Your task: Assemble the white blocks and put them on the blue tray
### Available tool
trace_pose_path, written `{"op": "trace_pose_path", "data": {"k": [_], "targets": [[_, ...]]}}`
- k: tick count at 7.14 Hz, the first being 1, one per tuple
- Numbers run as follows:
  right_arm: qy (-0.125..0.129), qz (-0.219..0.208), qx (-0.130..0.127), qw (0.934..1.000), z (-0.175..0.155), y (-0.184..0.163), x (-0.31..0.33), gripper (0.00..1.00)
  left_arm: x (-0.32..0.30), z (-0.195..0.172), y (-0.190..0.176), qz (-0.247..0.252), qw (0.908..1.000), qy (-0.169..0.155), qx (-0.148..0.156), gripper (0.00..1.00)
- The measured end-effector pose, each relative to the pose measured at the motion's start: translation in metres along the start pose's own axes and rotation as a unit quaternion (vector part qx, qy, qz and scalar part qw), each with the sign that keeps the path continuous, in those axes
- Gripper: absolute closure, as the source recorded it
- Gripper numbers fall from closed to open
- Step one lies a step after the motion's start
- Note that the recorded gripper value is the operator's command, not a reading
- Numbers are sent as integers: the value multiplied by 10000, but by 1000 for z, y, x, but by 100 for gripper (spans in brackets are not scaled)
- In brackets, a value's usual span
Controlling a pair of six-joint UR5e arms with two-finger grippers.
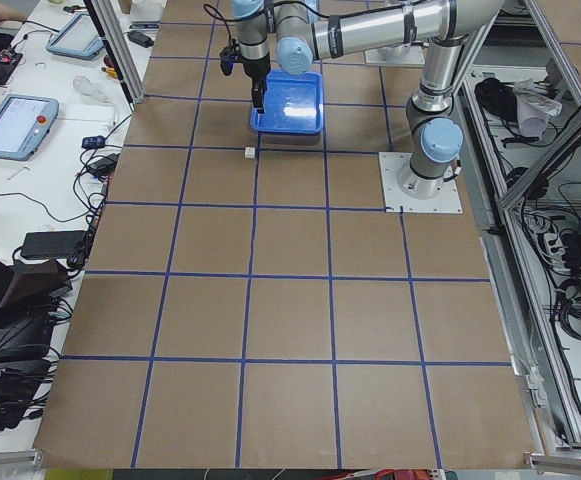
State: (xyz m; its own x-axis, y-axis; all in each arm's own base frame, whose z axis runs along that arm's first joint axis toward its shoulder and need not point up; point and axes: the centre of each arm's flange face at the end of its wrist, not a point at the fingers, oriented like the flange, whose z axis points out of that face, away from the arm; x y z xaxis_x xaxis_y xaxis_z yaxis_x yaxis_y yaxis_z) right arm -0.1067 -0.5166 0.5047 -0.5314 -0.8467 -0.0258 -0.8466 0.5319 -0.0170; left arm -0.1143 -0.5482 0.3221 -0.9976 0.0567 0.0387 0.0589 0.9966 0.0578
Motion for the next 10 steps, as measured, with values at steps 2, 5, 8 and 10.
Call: {"op": "trace_pose_path", "data": {"k": [2, 5, 8, 10], "targets": [[-175, -992, 112, 9949, 35, 40, 43, 0, -5, 57, -23, 398, 9992, -56, 19, 0], [-389, -2271, 1367, 9634, 135, 48, 112, 0, -12, 111, -53, 758, 9969, -184, 130, 14], [-529, -2522, 1987, 9456, 225, 45, 142, 0, -14, 132, -56, 647, 9977, -173, -49, 67], [-511, -2491, 2224, 9412, 277, 42, 134, 0, -13, 135, -55, 473, 9986, -151, -155, 93]]}}
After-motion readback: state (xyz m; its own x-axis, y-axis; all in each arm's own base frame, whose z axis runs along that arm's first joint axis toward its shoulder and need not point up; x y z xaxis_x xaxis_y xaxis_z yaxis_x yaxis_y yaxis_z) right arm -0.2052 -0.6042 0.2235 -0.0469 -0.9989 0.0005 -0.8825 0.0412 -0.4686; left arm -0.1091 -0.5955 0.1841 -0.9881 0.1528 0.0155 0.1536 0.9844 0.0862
